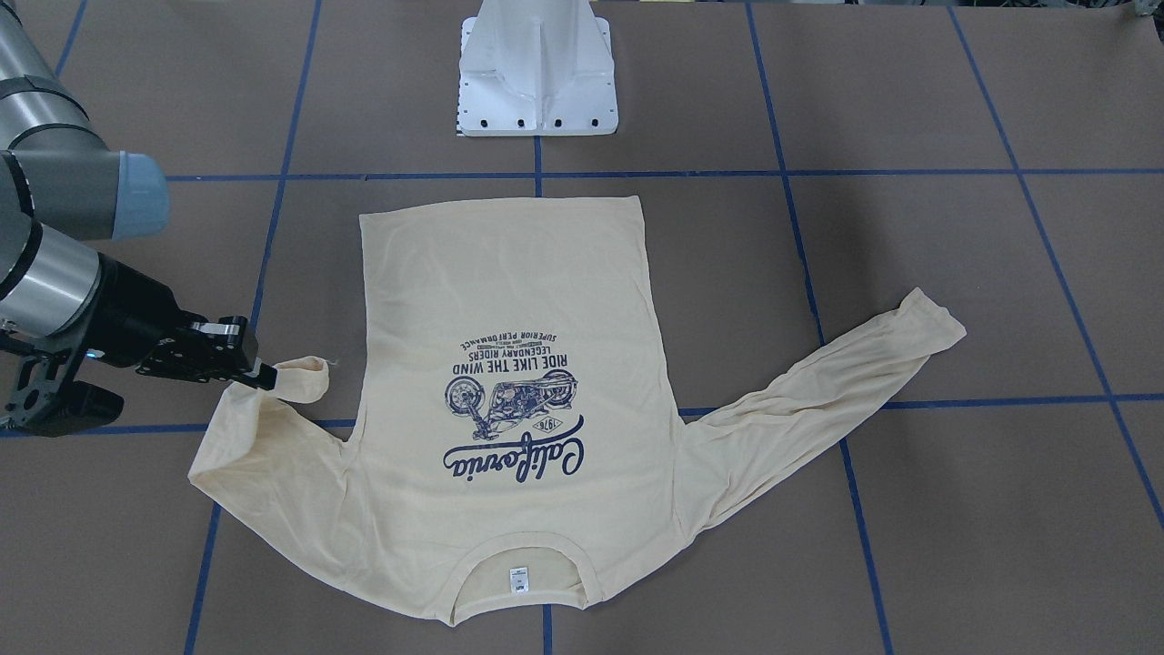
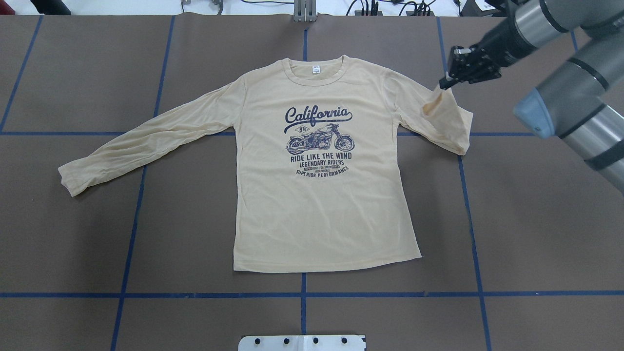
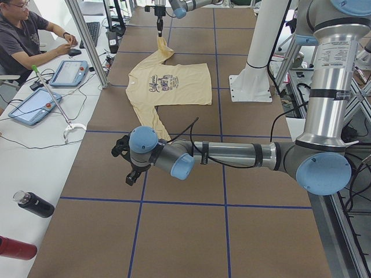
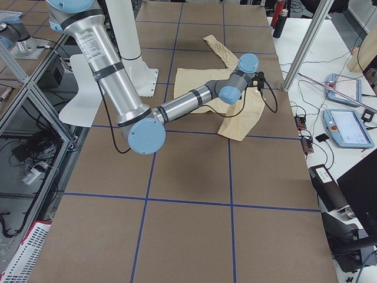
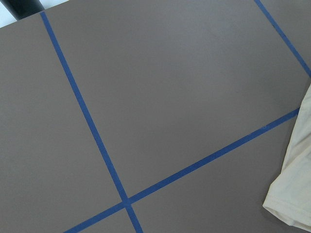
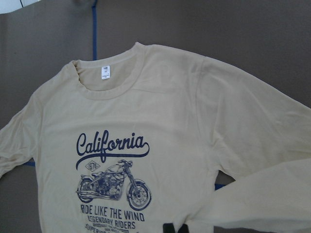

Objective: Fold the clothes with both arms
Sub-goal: 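Grasp the sleeve cuff with the right gripper and carry it across toward the collar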

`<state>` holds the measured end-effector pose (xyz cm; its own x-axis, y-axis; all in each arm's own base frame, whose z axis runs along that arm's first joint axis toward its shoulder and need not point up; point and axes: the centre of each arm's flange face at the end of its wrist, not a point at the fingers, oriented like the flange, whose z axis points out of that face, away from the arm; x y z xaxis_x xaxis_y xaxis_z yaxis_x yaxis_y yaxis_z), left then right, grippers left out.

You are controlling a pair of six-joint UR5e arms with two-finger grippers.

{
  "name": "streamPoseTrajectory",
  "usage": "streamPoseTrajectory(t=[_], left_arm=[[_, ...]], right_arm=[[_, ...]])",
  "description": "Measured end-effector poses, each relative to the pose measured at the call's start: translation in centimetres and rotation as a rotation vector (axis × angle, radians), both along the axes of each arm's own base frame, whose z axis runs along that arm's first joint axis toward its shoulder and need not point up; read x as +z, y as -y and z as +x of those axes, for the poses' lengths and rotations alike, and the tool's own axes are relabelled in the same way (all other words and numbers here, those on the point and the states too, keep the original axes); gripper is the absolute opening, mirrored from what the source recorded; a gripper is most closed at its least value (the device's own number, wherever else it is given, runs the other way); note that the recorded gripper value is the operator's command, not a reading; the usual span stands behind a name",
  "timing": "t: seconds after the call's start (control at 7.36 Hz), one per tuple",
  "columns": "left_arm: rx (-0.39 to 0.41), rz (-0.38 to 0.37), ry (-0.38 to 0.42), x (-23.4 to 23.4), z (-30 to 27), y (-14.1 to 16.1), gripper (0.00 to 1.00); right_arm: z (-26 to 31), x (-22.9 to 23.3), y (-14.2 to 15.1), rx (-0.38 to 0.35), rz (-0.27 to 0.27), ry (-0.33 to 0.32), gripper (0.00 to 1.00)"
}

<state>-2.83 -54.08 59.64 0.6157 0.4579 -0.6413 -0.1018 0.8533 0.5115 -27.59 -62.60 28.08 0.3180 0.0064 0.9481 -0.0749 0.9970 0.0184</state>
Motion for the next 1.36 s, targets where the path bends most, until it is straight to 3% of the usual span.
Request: streamPoseTrajectory(t=[0.41,0.68,1.36], left_arm=[[-0.001,-0.001,0.001,0.0,0.0,0.0,0.99],[-0.001,-0.008,0.002,0.2,0.0,-0.1,0.99],[-0.021,-0.062,-0.045,0.1,0.2,0.0,0.99]], right_arm=[[-4.5,-11.4,3.2,0.032,0.079,0.039,0.00],[-11.5,-16.5,3.1,0.067,0.142,0.015,0.00],[-23.3,-18.0,2.8,0.142,0.174,-0.094,0.00]])
